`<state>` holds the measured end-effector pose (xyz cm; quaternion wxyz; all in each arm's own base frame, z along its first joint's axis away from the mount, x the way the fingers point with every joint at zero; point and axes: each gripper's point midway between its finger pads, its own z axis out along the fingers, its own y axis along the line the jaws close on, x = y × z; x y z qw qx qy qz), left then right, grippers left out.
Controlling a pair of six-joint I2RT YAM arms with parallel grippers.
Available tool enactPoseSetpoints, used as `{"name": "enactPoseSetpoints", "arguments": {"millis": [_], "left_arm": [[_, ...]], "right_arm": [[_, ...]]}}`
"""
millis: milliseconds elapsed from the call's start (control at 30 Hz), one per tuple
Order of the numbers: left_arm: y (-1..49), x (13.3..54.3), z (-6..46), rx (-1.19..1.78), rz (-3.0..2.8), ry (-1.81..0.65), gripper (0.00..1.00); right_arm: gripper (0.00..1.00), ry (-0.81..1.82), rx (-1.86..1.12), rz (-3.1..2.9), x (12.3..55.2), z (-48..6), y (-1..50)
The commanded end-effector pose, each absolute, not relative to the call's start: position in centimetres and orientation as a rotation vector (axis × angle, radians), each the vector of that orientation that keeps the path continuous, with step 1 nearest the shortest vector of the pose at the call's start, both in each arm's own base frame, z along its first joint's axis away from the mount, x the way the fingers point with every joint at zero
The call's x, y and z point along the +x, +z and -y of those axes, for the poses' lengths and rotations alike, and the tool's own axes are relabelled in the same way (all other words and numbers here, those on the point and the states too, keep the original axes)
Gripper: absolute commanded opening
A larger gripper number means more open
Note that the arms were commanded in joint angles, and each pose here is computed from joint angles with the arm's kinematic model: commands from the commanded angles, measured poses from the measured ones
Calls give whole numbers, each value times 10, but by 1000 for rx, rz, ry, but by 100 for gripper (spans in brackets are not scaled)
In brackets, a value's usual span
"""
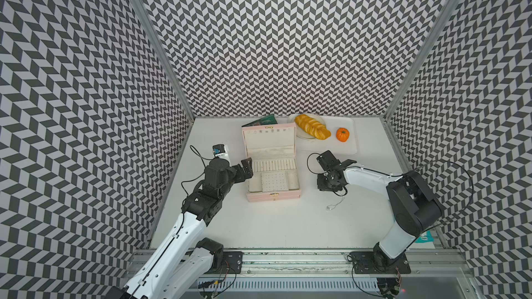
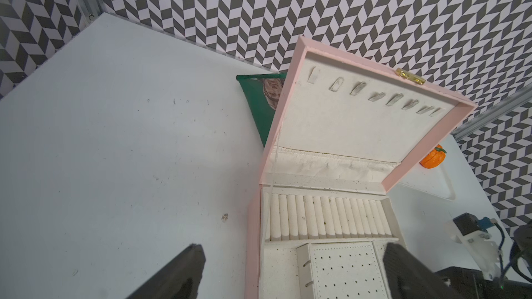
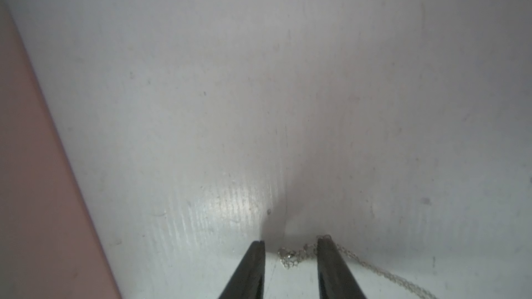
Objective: Put jewelry chain into jewelry box
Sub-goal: Pick up the necklace from the center of the board.
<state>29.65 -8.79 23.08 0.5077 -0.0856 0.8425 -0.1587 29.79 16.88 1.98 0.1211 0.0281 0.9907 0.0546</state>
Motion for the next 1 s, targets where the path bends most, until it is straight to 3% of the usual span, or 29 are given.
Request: {"name": "enactPoseSetpoints", "arguments": {"millis": [0, 233, 500, 667, 967], "left_arm": [[237, 296, 87, -190, -1999, -373, 100], [237, 296, 87, -193, -1997, -369, 100], [236, 296, 87, -191, -1998, -369, 100], [236, 297, 88, -189, -2001, -368, 100], [230, 300, 88, -204, -2026, -356, 100]], "right_arm": [[32, 87, 45, -2926, 289, -169, 6], [25, -15, -48, -2972, 269, -169, -6], [0, -4, -77, -2985, 266, -173, -9], [0, 30, -59, -2916, 280, -178, 14], [0, 124, -24, -2650, 316, -185, 100]]}}
